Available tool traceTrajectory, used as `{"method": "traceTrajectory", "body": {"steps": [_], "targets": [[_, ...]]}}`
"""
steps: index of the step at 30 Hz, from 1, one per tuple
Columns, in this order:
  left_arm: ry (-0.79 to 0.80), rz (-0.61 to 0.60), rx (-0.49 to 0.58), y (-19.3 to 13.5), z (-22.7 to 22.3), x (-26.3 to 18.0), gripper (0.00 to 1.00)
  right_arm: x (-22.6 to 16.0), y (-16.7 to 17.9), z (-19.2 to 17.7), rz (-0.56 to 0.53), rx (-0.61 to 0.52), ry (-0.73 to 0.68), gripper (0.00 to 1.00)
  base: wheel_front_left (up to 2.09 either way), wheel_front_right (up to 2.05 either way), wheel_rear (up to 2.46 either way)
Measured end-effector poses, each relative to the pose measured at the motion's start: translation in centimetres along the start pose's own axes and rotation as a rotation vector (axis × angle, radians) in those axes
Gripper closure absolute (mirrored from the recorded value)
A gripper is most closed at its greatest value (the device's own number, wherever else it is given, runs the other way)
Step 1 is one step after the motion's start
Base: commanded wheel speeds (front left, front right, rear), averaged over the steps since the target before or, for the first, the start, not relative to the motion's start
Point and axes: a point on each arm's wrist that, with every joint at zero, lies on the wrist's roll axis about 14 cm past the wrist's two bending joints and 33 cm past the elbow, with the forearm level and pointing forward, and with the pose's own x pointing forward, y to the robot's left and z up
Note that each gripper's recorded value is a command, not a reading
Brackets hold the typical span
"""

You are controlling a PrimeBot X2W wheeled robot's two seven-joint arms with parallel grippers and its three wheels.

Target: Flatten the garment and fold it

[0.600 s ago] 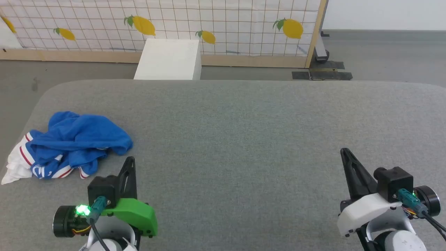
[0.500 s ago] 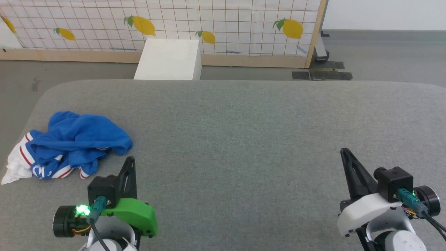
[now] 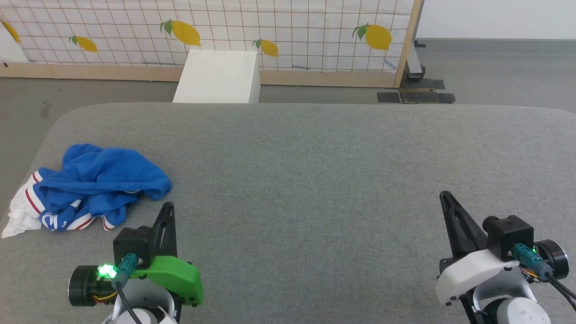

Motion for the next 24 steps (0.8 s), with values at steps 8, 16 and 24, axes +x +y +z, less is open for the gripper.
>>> {"method": "traceTrajectory", "body": {"steps": [8, 16, 24], "targets": [[0.0, 0.0, 0.0, -0.01, 0.0, 0.0, 1.0, 0.0, 0.0, 0.0, 0.0, 0.0, 0.0, 1.0, 0.0, 0.0, 0.0], [0.0, 0.0, 0.0, 0.0, 0.0, 0.0, 1.0, 0.0, 0.0, 0.0, 0.0, 0.0, 0.0, 1.0, 0.0, 0.0, 0.0], [0.001, -0.006, -0.002, -0.19, -0.04, 0.0, 0.0, 0.0, 0.0, -0.06, 0.0, 0.003, 0.001, 0.0, 0.0, 0.0, 0.0]]}}
